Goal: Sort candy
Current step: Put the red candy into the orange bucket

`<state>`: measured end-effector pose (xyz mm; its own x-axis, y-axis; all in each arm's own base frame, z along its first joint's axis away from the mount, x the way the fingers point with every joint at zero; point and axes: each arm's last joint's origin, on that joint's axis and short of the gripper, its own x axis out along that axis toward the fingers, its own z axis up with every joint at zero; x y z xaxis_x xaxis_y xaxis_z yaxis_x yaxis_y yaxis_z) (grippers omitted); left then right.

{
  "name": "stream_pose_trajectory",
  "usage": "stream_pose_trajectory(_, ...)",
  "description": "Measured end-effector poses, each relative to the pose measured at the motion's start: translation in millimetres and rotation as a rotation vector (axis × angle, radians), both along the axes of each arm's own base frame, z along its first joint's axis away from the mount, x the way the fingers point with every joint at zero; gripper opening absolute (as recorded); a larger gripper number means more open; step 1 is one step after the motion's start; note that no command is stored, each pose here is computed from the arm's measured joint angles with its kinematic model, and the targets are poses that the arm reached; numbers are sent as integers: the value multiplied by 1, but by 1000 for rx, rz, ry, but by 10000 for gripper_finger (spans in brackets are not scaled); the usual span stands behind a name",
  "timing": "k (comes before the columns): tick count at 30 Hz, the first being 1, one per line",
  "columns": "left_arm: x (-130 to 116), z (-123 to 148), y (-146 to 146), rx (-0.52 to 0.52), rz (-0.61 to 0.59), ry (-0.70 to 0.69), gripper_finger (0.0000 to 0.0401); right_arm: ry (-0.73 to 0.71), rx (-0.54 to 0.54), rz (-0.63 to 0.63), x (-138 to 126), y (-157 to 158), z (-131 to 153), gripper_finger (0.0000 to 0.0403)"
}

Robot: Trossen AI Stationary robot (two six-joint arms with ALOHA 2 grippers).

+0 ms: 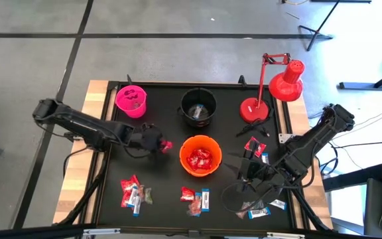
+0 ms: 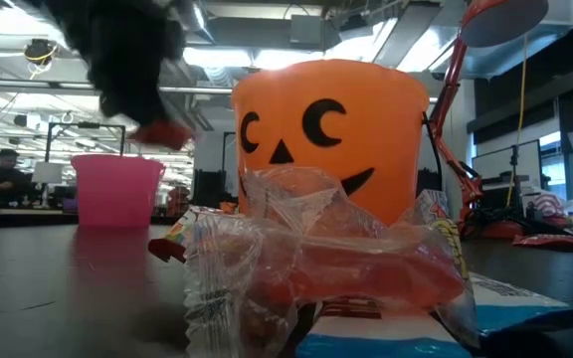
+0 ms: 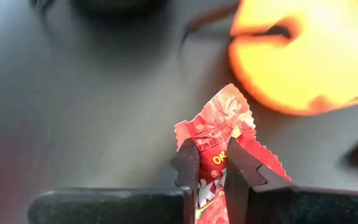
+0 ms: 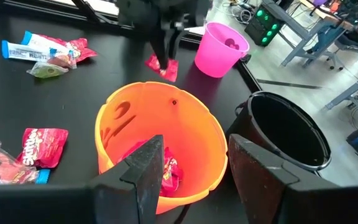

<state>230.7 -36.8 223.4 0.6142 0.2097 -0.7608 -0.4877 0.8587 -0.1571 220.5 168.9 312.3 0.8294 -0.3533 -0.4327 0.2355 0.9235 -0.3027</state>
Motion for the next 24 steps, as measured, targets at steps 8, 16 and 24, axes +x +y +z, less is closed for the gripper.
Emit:
stream_pose_trajectory(8, 33, 58, -34, 82, -328, -614, 30, -53, -11, -36, 2, 0, 3, 177)
stream_pose_trajectory(16, 58, 45, -33, 200, -314, -678, 29, -151, -31, -69, 4, 1, 14, 177)
stream_pose_trajectory(24, 86, 18, -20, 163, -283, -693, 49, -211, -73, -34, 4, 1, 30, 177)
